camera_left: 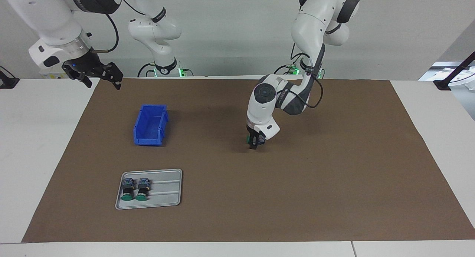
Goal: Place and press button with both arms
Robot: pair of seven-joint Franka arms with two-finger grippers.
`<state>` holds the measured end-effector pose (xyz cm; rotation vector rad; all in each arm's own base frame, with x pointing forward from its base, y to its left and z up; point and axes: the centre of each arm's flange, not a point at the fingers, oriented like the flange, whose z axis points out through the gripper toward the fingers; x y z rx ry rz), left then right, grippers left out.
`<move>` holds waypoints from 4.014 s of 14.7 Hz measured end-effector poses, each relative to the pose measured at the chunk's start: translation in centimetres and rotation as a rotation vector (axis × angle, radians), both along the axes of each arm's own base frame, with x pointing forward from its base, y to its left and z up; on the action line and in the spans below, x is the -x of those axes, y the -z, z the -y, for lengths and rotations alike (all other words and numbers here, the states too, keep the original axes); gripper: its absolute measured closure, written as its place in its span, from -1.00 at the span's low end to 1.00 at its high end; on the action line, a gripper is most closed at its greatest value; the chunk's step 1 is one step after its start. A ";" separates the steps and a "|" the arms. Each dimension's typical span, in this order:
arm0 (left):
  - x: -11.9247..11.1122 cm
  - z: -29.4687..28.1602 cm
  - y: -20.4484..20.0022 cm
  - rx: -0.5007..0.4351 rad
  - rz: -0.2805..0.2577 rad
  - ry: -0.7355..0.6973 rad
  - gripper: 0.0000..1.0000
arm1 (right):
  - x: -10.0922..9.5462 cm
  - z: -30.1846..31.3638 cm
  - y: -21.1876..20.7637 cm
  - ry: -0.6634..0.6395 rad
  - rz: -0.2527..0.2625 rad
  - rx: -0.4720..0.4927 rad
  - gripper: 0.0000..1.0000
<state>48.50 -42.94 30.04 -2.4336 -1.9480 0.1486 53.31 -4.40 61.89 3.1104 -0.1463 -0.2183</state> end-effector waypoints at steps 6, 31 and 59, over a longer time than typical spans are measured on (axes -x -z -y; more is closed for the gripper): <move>-0.3 0.2 -0.6 0.007 0.009 -0.018 0.36 | 0.3 0.2 -0.2 0.003 0.003 -0.002 -0.99; -2.4 -9.8 -3.3 0.846 -0.030 -0.090 0.36 | 0.3 0.1 -0.2 0.002 0.002 -0.002 -0.99; 2.9 -16.2 7.1 1.271 0.105 -0.142 0.36 | 0.3 0.1 -0.2 0.002 0.001 -0.002 -0.99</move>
